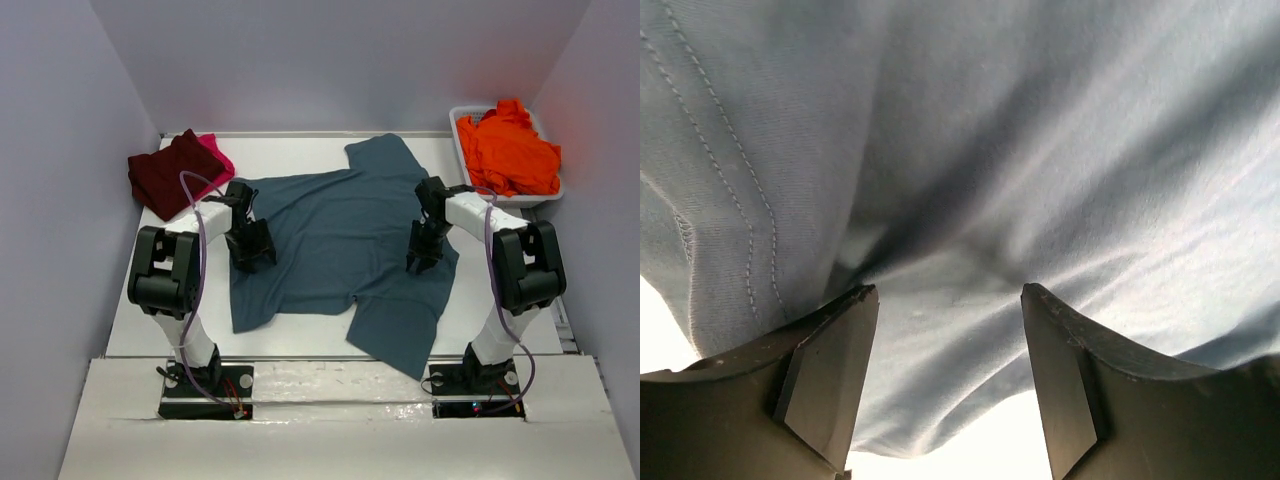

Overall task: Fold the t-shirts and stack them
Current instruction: Flatten the tshirt out

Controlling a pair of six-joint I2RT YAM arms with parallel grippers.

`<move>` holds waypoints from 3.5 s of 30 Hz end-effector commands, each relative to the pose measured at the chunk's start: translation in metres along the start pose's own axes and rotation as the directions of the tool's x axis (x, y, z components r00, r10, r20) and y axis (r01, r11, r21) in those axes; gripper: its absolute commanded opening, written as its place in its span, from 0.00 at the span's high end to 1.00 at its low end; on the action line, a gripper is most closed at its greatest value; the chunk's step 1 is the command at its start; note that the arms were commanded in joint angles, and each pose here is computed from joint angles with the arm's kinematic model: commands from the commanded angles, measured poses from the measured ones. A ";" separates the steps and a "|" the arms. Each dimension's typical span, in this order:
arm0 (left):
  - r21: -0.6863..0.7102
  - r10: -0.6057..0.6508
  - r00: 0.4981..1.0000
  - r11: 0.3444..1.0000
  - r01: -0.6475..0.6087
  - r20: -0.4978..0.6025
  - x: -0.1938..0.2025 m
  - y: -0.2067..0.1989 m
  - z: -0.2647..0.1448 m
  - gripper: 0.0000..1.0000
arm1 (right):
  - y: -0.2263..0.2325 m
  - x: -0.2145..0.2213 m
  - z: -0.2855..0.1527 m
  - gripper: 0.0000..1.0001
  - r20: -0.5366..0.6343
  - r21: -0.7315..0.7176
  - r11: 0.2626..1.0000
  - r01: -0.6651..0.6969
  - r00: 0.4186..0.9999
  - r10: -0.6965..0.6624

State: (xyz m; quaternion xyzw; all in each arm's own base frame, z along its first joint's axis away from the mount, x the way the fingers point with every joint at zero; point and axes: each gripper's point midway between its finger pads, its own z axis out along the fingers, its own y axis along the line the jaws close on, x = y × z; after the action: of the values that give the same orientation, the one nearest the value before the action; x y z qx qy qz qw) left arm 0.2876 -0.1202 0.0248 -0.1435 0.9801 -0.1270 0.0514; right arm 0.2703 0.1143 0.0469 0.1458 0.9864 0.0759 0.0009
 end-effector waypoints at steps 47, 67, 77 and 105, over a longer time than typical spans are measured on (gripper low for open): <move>0.128 -0.143 0.989 0.981 0.147 -0.038 0.008 0.023 -0.021 0.27 | -0.035 0.084 0.028 0.64 -0.211 0.039 0.997 -0.065 0.975 0.072; 0.120 -0.173 0.980 0.976 0.184 -0.094 0.063 0.042 -0.021 0.27 | -0.056 0.137 0.014 0.64 -0.255 0.030 0.995 -0.100 0.961 0.104; 0.139 -0.180 0.983 0.973 0.184 -0.041 0.067 0.041 -0.046 0.27 | -0.054 0.136 -0.004 0.64 -0.209 0.007 0.994 -0.108 0.972 0.107; 0.048 0.052 0.905 0.996 -0.080 0.421 -0.286 -0.039 -0.053 0.31 | 0.099 -0.152 -0.040 0.58 0.256 -0.172 0.985 0.008 0.966 0.037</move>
State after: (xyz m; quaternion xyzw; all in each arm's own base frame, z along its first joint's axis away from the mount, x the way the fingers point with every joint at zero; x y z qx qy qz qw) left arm 0.5546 -0.0700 0.0922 -0.1465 0.9459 -0.1412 0.2528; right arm 0.4198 0.1529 0.0824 0.1660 0.9708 0.1272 0.1173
